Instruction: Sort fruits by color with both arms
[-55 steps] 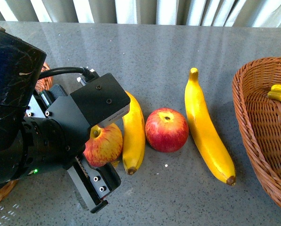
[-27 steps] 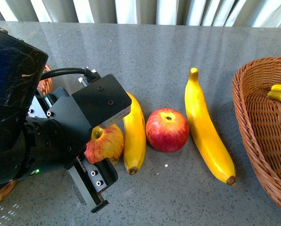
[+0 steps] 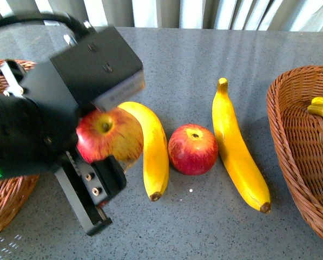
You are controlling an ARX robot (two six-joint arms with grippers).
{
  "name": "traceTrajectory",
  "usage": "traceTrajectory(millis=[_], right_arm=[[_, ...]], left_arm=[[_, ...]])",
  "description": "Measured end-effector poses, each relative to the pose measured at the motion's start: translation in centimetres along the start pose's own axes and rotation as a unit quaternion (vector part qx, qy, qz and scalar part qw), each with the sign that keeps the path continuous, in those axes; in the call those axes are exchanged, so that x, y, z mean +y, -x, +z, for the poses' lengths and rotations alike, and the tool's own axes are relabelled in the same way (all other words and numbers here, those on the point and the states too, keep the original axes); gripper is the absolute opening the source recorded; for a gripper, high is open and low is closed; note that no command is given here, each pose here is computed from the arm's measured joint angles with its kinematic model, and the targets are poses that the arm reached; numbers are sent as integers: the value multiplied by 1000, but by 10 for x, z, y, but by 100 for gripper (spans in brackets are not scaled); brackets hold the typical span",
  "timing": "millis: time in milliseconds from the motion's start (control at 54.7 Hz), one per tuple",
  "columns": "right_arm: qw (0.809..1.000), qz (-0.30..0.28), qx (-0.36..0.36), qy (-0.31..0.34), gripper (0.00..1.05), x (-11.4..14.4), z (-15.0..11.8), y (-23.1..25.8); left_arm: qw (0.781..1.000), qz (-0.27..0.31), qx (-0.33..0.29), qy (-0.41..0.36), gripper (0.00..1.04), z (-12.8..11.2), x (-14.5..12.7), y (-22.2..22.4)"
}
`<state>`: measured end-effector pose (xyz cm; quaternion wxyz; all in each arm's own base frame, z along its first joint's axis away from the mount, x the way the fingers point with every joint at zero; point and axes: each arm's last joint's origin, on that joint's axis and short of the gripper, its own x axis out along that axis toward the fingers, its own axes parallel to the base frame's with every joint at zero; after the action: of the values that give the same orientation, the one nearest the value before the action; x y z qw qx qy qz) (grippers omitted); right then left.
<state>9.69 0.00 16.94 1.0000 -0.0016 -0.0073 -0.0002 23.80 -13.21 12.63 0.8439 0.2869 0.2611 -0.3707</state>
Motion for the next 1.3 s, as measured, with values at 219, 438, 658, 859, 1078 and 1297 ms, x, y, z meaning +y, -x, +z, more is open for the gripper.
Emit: traceTrajectory(millis=[219,438,658,859,1078,1297], right_arm=[[1000,0,0,0,96,0,0,0],[1000,0,0,0,96,0,0,0],[1000,0,0,0,96,0,0,0],[1000,0,0,0,96,0,0,0],[1000,0,0,0,96,0,0,0],[1000,0,0,0,96,0,0,0]], left_arm=[[996,73,-30,41,74,-5,46,41],[986,136,4,95,74,-46,91,64],[981,151,58,109,74,-96,98,87],[986,118,77,94,74,-110,76,88],[988,117,65,77,95,-102,71,93],[992,104,44,63,96,-87,64,91]])
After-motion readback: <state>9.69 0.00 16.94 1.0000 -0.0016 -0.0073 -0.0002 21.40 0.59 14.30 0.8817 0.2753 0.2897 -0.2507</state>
